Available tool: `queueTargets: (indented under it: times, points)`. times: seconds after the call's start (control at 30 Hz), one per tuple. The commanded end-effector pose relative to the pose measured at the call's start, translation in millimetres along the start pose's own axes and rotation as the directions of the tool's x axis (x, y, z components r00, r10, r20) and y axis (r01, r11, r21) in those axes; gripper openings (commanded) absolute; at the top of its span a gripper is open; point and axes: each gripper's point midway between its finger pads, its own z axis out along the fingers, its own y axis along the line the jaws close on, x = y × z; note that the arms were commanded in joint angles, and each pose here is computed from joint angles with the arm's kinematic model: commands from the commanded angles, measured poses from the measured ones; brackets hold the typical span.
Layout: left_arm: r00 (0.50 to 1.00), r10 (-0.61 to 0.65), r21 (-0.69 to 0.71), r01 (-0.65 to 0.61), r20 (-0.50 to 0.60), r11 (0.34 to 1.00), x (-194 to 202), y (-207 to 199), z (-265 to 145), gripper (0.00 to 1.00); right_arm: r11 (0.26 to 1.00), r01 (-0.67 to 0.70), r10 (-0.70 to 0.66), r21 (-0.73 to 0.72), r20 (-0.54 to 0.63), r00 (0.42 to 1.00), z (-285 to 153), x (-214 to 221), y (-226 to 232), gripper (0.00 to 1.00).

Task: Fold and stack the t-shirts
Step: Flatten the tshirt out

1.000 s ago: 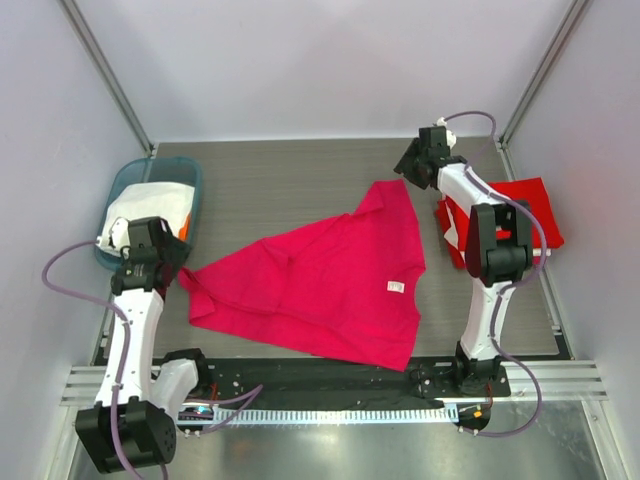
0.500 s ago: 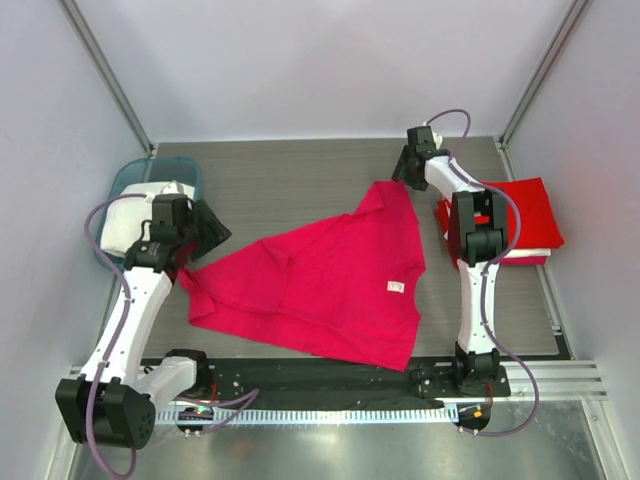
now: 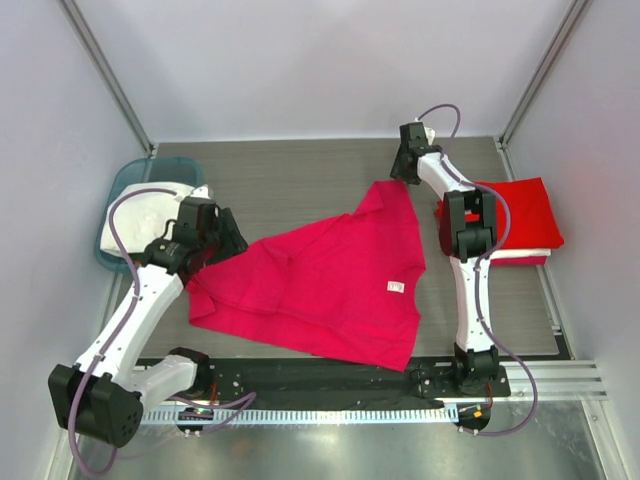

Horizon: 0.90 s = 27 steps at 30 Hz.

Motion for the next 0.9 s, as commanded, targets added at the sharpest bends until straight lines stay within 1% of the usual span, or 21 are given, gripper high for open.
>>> queueTargets:
  times: [0.0, 0.1, 0.13, 0.2, 0.23, 0.33, 0.6, 0.7, 0.77, 0.83, 0.87]
  points:
    - [0.999, 0.025, 0.002, -0.025, 0.044, 1.000, -12, -3, -9, 0.56, 0.998, 0.058, -0.055, 0.039, -0.076, 0.996, 12, 27, -3, 0.46]
    - [0.999, 0.035, 0.015, -0.035, 0.007, 0.999, -5, -7, -3, 0.57, 0.997, 0.067, -0.063, 0.039, -0.086, 0.994, 14, 32, -1, 0.42]
    - [0.999, 0.033, 0.011, -0.033, 0.000, 0.999, -4, -6, -1, 0.57, 0.997, 0.069, -0.065, 0.044, -0.087, 0.994, 15, 32, -2, 0.37]
    - [0.999, 0.033, 0.013, -0.033, -0.021, 0.999, 0, -7, 3, 0.59, 0.995, 0.075, -0.070, 0.058, -0.091, 0.993, 14, 34, -4, 0.32]
    - [0.999, 0.033, 0.013, -0.033, -0.029, 0.999, 2, -7, 5, 0.59, 0.995, 0.075, -0.069, 0.069, -0.086, 0.994, 14, 33, -6, 0.21]
    - [0.998, 0.034, 0.033, -0.032, -0.046, 0.999, 6, -13, 9, 0.60, 0.994, 0.086, -0.080, 0.068, -0.082, 0.993, 9, 30, -7, 0.02]
    - [0.992, 0.077, 0.093, -0.068, -0.099, 0.993, 27, -35, 22, 0.62, 0.997, 0.048, -0.047, 0.056, -0.029, 0.998, -12, 3, -9, 0.01]
    - [0.984, 0.117, 0.088, -0.106, -0.136, 0.991, 40, -40, 30, 0.64, 0.998, 0.037, -0.036, 0.044, -0.003, 0.999, -25, -8, -6, 0.01]
    - [0.970, 0.160, 0.084, -0.147, -0.184, 0.986, 57, -45, 40, 0.64, 0.999, 0.031, -0.031, 0.041, -0.001, 1.000, -30, -10, -6, 0.01]
    - [0.959, 0.193, 0.061, -0.184, -0.206, 0.981, 67, -47, 46, 0.64, 0.999, 0.027, -0.027, 0.036, -0.005, 1.000, -32, -9, -6, 0.01]
    - [0.954, 0.210, 0.017, -0.211, -0.215, 0.977, 72, -42, 53, 0.64, 0.999, 0.029, -0.029, 0.033, -0.011, 1.000, -33, -6, -5, 0.01]
